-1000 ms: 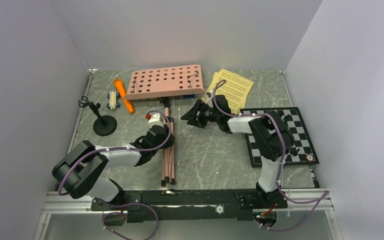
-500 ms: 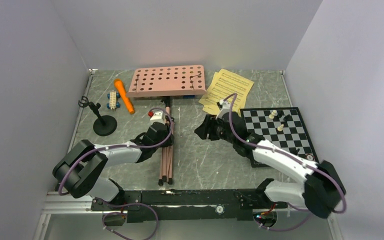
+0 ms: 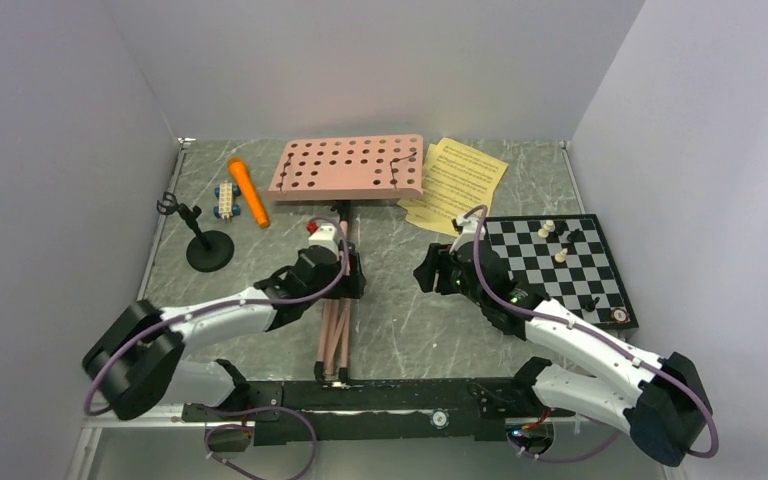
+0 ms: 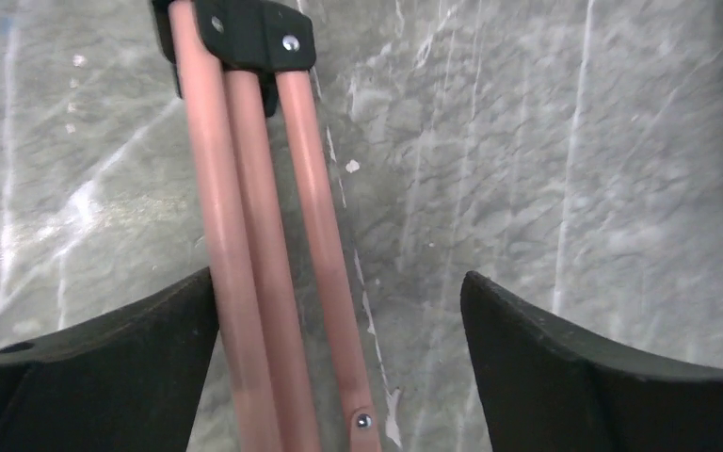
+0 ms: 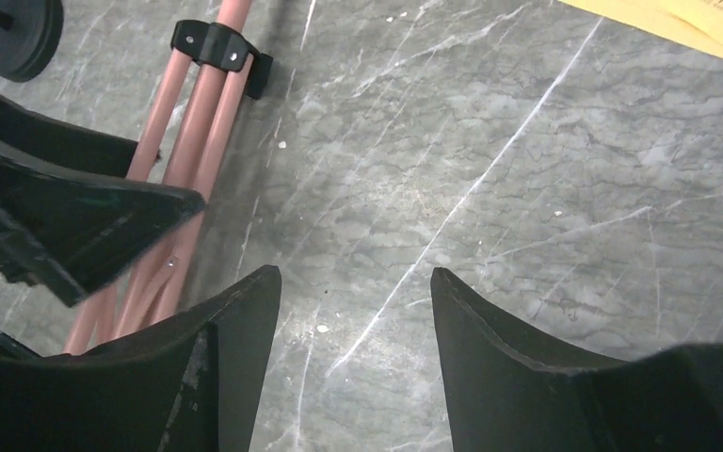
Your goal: Pack up the instrument practice props
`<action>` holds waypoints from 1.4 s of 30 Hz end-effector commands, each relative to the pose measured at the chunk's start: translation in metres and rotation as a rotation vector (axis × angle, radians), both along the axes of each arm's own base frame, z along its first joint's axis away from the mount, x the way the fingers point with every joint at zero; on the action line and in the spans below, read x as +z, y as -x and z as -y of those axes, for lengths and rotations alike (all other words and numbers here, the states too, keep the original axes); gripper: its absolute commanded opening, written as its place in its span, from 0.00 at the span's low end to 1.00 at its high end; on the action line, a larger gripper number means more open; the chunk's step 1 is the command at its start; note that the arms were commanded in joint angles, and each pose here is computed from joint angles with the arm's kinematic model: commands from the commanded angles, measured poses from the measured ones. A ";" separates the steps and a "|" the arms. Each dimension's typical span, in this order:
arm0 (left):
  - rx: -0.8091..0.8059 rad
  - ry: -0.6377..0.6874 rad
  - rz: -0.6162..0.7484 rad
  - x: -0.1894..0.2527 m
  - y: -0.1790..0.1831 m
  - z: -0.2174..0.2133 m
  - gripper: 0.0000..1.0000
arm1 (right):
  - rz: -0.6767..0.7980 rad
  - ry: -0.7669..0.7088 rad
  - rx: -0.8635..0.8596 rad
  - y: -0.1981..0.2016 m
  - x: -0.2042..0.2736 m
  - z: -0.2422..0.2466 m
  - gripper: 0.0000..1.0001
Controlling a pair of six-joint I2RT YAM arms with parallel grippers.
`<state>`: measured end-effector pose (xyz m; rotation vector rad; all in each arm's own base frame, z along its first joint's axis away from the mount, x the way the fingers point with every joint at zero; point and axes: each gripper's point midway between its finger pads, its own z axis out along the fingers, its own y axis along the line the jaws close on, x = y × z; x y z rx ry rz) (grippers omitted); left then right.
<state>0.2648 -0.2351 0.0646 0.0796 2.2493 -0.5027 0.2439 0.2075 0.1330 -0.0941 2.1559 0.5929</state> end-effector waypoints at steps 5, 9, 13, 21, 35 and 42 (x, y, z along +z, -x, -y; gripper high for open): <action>0.084 0.121 0.216 0.096 -0.008 -0.017 0.99 | 0.103 -0.019 -0.019 -0.007 0.043 0.006 0.65; 0.135 0.106 0.243 0.110 0.004 -0.043 0.99 | 0.124 -0.026 -0.007 -0.004 0.046 0.007 0.66; 0.239 0.065 0.262 0.115 0.017 -0.082 0.99 | 0.158 -0.012 -0.029 -0.005 0.046 0.015 0.68; 0.421 0.049 0.209 0.140 0.049 -0.139 0.99 | 0.251 -0.067 -0.193 -0.018 0.061 0.038 0.83; 0.398 -0.025 0.152 0.149 0.049 -0.134 0.99 | 0.225 -0.028 -0.167 -0.024 0.077 0.029 1.00; 0.306 -0.105 0.151 0.130 0.051 -0.131 0.99 | 0.262 -0.033 -0.175 -0.023 0.084 0.033 1.00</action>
